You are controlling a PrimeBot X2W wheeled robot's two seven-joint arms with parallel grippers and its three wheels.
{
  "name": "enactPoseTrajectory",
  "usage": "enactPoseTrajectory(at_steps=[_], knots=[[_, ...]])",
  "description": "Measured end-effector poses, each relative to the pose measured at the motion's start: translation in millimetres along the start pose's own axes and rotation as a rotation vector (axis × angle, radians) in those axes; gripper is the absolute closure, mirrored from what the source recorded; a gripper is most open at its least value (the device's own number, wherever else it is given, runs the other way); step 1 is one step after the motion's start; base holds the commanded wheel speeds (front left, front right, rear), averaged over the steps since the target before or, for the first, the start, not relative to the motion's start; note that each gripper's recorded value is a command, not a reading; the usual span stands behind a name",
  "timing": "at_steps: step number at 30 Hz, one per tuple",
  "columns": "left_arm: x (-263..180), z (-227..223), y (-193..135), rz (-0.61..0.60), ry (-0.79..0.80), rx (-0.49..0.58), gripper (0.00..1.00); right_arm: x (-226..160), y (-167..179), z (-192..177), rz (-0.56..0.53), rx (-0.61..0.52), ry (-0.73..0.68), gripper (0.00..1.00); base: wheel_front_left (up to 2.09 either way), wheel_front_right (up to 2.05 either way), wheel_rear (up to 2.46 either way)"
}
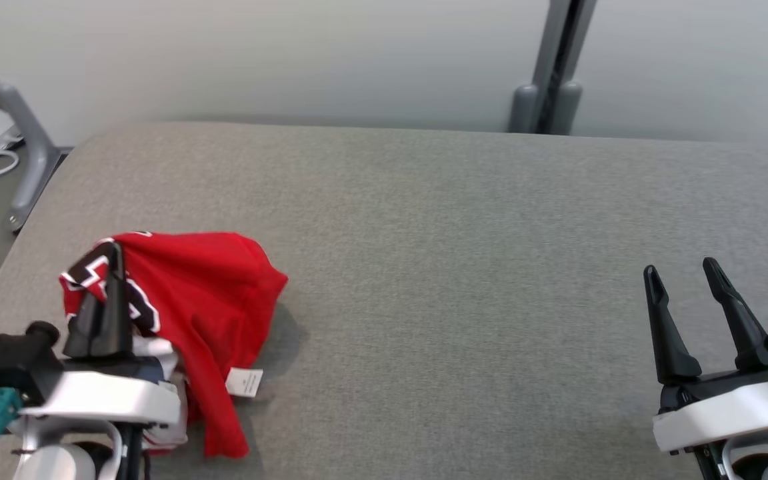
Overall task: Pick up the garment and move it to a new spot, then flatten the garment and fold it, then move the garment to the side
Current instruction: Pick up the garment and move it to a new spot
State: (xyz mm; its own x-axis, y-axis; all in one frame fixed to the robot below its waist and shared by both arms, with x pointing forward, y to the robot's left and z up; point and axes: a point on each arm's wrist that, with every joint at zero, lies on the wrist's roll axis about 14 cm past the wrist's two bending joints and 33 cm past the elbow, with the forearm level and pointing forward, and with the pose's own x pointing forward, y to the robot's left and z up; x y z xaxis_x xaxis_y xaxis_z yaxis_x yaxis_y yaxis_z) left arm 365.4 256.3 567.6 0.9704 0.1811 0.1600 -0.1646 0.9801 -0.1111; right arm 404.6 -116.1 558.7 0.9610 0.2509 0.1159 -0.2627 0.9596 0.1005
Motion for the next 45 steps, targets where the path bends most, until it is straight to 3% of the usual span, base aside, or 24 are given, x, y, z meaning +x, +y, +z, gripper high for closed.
enactPoseTrajectory(at_steps=[13,24,30,37,38,39,40,45], knots=[[-2.4,-8.7,-108.7,-0.286,0.041,-0.096,1.00,-40.7,-37.8,17.2,-0.135,0.007,-0.038,0.00,0.00,0.00,0.00],[13.3,-20.0,-254.6,-0.699,0.059,-0.167,1.00,-81.9,-89.9,20.4,-0.328,0.004,-0.051,0.00,0.00,0.00,0.00],[14.2,-58.5,-315.6,-0.856,0.155,-0.181,1.00,-95.9,-113.7,9.7,-0.419,0.013,-0.033,0.00,0.00,0.00,0.00],[5.8,-134.0,-347.9,-0.942,0.363,-0.162,1.00,-105.8,-134.7,-12.4,-0.500,0.022,0.015,0.00,0.00,0.00,0.00],[5.0,-142.3,-350.0,-0.946,0.385,-0.159,0.58,-105.9,-137.2,-14.7,-0.508,0.024,0.020,0.00,0.00,0.00,0.00],[4.6,-148.8,-351.6,-0.947,0.400,-0.161,0.09,-105.9,-139.4,-17.4,-0.515,0.024,0.026,0.00,0.00,0.00,0.00],[4.5,-153.5,-352.6,-0.947,0.410,-0.164,0.00,-106.0,-141.5,-19.9,-0.521,0.022,0.031,0.00,0.00,0.00,0.00],[10.2,-148.5,-342.5,-0.919,0.352,-0.186,0.00,-91.4,-140.4,-28.3,-0.495,0.030,0.037,0.00,0.00,0.00,0.00]])
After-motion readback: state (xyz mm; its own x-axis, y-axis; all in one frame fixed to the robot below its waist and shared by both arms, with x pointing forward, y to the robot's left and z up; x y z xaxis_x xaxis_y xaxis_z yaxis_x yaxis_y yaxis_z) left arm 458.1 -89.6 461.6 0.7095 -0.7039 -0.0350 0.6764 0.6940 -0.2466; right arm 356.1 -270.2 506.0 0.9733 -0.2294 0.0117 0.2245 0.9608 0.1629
